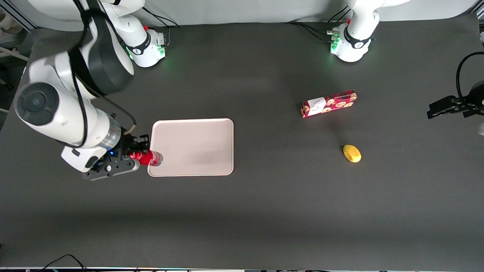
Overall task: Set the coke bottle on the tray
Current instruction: 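Lift the bottle with the right gripper and carry it over the tray, then lower the bottle onto the tray corner and open the right gripper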
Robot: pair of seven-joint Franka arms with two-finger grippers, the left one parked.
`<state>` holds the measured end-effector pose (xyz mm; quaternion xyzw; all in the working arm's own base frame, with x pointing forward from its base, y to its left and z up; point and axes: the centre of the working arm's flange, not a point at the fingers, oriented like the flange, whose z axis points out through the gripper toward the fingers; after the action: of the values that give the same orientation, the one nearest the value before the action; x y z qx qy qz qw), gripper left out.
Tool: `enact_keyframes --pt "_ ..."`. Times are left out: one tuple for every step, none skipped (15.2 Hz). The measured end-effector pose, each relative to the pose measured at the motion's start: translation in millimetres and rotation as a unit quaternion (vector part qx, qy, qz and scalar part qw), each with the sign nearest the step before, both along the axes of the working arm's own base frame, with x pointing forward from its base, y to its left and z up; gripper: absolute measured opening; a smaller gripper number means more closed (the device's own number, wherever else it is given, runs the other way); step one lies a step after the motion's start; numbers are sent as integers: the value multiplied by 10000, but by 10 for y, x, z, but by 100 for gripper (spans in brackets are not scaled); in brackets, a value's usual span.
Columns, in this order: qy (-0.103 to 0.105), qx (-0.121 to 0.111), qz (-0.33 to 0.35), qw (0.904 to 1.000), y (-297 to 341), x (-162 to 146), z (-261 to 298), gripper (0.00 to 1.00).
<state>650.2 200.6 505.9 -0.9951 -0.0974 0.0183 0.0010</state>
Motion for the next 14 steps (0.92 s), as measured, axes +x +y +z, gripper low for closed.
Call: enact_keyframes --pt "-114 37 -23 9999 -72 -21 -234 35" --pt "-184 62 -17 9998 -140 -93 -444 35" --pt "-208 77 9 9998 -201 -209 -629 35" --pt "-204 86 40 9997 -260 -356 -797 35" --pt "-189 92 67 9998 -316 -516 -944 35" --pt "-158 91 79 9998 -371 -674 -1076 35" --pt "-116 86 81 9999 -421 -816 -1188 35" --pt "-82 82 108 9999 -473 -942 -1287 35" --pt "-83 86 172 9998 -532 -1038 -1373 35" --pt "-101 91 207 9997 -607 -1104 -1443 35" --pt "-110 92 204 9997 -691 -1142 -1496 35" --pt "-109 89 184 9997 -766 -1159 -1531 35" --pt "-119 88 171 9997 -819 -1160 -1550 35" --pt "-162 93 144 9997 -855 -1153 -1563 35"
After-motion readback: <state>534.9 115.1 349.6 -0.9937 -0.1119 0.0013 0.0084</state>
